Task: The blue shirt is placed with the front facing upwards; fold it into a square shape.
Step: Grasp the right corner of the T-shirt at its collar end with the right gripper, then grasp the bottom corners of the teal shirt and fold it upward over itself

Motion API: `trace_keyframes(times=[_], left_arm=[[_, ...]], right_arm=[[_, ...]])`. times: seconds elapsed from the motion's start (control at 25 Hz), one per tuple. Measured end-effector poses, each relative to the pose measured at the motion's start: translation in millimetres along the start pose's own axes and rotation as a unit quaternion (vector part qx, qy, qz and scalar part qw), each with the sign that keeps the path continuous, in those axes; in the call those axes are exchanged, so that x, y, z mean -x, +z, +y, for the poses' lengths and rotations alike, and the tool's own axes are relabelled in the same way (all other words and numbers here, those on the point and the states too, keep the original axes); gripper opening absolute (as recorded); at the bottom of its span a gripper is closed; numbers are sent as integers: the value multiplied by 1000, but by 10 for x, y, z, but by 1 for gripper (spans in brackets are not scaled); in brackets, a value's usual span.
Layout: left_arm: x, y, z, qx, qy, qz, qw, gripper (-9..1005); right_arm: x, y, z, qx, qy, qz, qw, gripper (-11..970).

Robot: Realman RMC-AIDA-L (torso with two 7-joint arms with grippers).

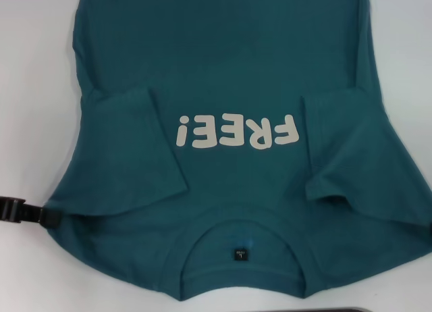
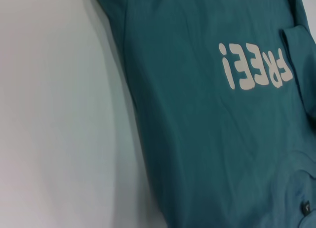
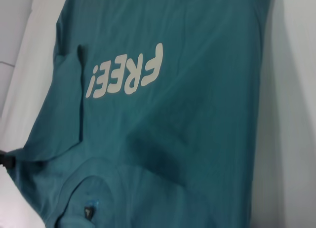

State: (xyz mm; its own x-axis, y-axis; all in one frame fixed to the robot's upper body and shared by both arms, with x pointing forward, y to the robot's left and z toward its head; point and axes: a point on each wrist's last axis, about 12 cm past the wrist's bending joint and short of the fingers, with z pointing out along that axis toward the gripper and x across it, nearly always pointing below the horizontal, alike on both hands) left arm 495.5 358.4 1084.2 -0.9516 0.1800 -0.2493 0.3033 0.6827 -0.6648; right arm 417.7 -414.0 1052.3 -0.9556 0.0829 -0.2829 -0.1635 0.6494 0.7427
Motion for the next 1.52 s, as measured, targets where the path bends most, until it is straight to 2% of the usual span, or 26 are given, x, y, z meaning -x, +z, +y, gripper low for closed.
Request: trace_keyframes(times=[0.28,0.96,1.32,1.52], left_arm=[[-81,-37,8,-6,-4,17,1000,1],[-224,-18,9,-17,-16,39,999,0],[-229,-13,5,-19,-15,39,999,0],[-94,-22,-33,-22,4,25,999,0]], right_arm=[[-159,-48,-28,3,1,-5,1000,28],[-315,-186,-84,-7,11,-24,1000,27],[-324,-205,-83,-5,13,-34,999,28],[-296,-245,-85,-4,14,-59,998,28]])
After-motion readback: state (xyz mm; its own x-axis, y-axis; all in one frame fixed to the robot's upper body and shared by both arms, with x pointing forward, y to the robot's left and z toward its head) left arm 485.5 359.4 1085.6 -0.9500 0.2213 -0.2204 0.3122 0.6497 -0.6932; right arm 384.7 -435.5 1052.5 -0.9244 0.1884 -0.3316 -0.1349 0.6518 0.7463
